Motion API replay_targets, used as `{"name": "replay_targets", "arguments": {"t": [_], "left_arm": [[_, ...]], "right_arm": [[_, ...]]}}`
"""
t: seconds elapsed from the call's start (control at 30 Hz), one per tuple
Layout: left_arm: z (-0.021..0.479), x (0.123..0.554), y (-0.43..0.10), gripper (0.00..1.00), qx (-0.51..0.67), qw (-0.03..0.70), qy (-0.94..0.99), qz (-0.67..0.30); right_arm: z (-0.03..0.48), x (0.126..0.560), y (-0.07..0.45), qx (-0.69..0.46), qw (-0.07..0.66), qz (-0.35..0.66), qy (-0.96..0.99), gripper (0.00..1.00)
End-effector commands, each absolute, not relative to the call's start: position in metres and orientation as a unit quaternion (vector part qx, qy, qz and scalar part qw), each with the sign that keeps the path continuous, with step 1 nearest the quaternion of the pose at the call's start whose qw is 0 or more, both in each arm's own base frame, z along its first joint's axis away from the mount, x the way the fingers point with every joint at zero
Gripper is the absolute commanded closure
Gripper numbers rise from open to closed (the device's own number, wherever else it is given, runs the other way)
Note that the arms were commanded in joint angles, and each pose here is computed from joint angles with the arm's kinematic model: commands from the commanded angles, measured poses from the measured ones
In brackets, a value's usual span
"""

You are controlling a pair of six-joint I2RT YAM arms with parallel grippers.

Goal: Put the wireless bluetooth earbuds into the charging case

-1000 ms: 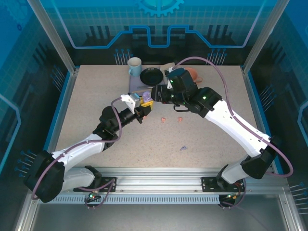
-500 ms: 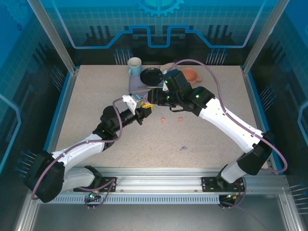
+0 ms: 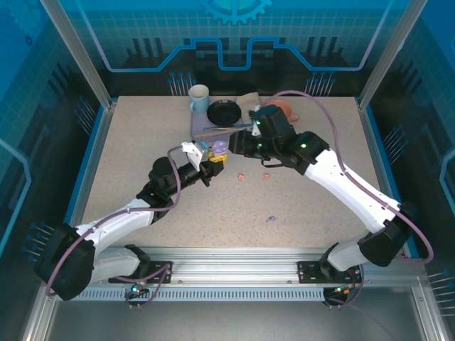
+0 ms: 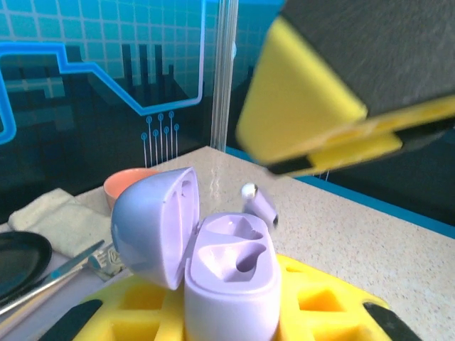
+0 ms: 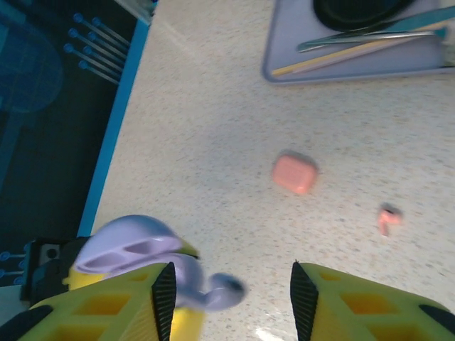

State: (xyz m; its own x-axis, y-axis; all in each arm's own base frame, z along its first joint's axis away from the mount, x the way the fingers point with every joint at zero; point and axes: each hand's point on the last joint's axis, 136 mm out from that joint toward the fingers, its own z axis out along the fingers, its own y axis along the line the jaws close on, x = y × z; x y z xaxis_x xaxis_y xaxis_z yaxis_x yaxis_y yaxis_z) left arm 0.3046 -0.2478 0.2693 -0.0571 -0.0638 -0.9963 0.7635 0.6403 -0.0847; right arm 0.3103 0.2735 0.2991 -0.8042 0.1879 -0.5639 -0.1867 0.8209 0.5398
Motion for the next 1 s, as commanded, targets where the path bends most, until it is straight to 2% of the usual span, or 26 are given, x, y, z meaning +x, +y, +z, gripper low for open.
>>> {"name": "replay_targets", "arguments": {"t": [0.0, 0.33, 0.53, 0.63, 0.8, 0.97], "left_arm": [[0.253, 0.292, -0.249, 1.00, 0.282, 0.602, 0.669, -0.333], [0.192, 0.261, -0.253, 1.00, 0.272, 0.544, 0.718, -0.338], [0.199, 0.265, -0.251, 1.00, 0.257, 0.563, 0.713, -0.331], [0.209, 0.270, -0.252, 1.00, 0.254, 0.575, 0.705, -0.328], [0.223, 0.283, -0.256, 1.00, 0.250, 0.593, 0.696, -0.319], [0.235, 0.296, -0.267, 1.00, 0.256, 0.602, 0.687, -0.316]], "right_arm": [[0.297, 0.309, 0.241, 0.037, 0.326, 0.284, 0.901, 0.51], [0.215, 0.299, 0.207, 0.083, 0.273, 0.230, 0.930, 0.51], [0.161, 0.303, 0.179, 0.119, 0.248, 0.183, 0.944, 0.49], [0.156, 0.316, 0.162, 0.144, 0.256, 0.175, 0.940, 0.47], [0.163, 0.355, 0.124, 0.188, 0.276, 0.137, 0.933, 0.33], [0.153, 0.408, 0.056, 0.276, 0.281, 0.073, 0.916, 0.25]]}}
